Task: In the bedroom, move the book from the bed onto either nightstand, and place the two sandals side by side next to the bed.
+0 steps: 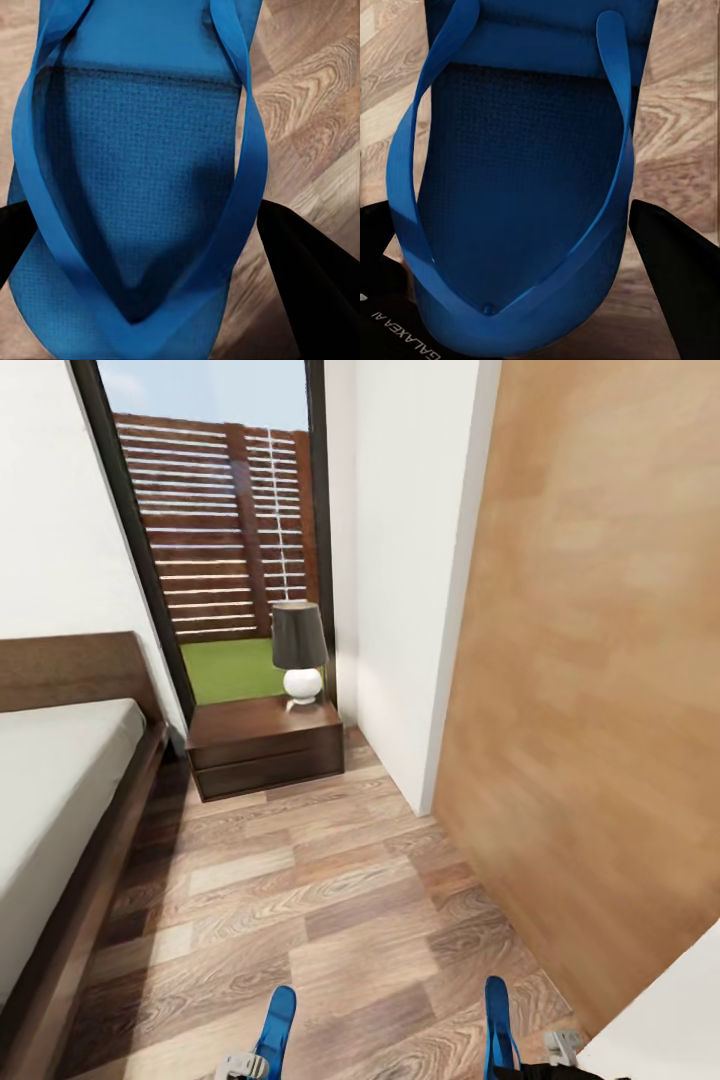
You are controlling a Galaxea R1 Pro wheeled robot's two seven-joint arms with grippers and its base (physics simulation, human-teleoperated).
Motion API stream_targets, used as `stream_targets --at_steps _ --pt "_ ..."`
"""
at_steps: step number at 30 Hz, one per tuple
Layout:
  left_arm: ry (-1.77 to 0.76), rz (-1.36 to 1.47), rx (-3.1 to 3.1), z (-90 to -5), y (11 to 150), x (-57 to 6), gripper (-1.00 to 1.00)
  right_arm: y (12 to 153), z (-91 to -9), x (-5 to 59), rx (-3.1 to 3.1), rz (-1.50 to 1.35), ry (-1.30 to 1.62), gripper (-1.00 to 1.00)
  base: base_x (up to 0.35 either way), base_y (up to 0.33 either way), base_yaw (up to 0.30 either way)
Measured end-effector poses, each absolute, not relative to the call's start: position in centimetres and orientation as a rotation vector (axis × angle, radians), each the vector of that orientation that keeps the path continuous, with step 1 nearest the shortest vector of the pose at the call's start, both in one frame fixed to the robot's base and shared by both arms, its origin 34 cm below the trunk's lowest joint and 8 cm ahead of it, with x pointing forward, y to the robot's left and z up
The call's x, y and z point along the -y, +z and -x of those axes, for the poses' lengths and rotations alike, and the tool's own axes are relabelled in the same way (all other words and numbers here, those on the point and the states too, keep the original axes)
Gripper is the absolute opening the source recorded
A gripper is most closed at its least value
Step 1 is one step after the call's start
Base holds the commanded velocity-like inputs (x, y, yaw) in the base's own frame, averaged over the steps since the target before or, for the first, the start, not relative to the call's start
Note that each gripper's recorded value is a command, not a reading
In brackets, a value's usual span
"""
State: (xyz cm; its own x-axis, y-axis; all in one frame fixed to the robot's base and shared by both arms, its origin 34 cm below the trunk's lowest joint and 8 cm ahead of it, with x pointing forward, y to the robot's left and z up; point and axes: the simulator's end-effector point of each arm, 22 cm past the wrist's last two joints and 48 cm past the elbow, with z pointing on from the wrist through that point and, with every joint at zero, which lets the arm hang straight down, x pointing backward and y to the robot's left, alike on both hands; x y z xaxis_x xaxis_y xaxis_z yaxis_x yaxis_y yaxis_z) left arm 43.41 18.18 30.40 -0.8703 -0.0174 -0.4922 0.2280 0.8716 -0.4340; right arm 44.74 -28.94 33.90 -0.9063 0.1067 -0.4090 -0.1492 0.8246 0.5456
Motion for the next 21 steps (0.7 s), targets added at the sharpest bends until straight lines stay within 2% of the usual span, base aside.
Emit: stream_targets --at_steps 21 --pt "-0.673 -0.155 -2.548 -43.4 30.4 -18.17 -1.0 33.89 -44.72 28.94 -2.579 0.032 0.82 -1.0 0.328 0.0 0.0"
